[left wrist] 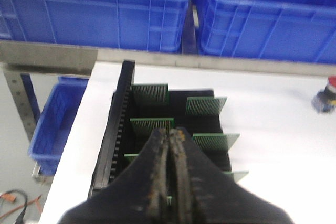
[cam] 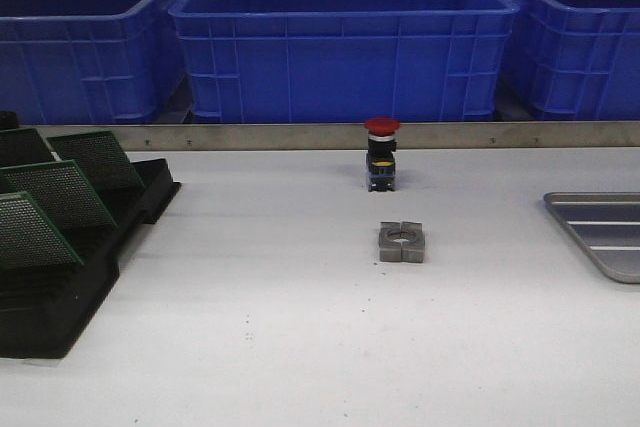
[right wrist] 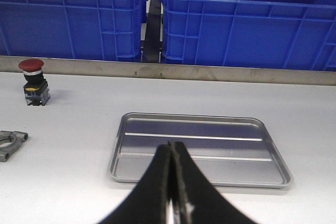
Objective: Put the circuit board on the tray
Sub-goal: 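Lower the left gripper into the black rack and grip a green circuit board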
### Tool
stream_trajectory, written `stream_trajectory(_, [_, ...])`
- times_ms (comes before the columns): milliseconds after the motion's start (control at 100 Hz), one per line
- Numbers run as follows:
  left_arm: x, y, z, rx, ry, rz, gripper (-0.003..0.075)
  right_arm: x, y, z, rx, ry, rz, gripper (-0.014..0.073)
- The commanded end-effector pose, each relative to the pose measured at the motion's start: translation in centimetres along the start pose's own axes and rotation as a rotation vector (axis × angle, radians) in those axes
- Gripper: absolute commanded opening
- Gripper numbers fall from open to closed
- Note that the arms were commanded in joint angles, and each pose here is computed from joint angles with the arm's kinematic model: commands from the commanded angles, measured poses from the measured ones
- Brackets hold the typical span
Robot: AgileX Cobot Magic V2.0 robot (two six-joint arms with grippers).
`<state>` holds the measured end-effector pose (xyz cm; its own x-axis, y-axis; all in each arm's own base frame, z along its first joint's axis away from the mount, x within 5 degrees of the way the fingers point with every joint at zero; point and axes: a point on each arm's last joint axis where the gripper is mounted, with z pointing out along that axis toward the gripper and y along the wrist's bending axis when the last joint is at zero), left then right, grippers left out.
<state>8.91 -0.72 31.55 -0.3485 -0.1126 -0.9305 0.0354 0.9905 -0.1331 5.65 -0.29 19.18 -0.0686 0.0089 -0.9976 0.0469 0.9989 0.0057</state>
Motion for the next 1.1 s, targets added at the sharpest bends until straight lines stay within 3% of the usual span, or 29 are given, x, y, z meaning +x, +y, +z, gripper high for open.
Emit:
stream_trajectory(0, [-2.3,-0.2,0.8,0.006,0.005,0.057,0.003,-0.8,0.0,-0.2,0.001,-0.1,-0.012,-0.0059])
stream_trajectory(290, [-3.0,-0.8,5.4,0.157,0.318,0.598,0.0334,-0.8,0.0,-0.2,0.001,-0.1,-0.012,-0.0059])
stream_trajectory(650, [-0.9,-0.8,11.2,0.421,0.431,1.333,0.034,-0.8,0.0,-0.2,0.001,-0.1,-0.012,-0.0059])
stream_trajectory(830, [0.4,-0.1,14.0,0.452,0.517,1.41,0.034,-0.8,0.0,-0.2,0.001,-0.1,-0.012,-0.0059])
stream_trajectory(1090, [2.6,0.4,17.2,0.501,0.604,1.383,0.034,-0.8,0.0,-0.2,0.001,-0.1,-0.012,-0.0059])
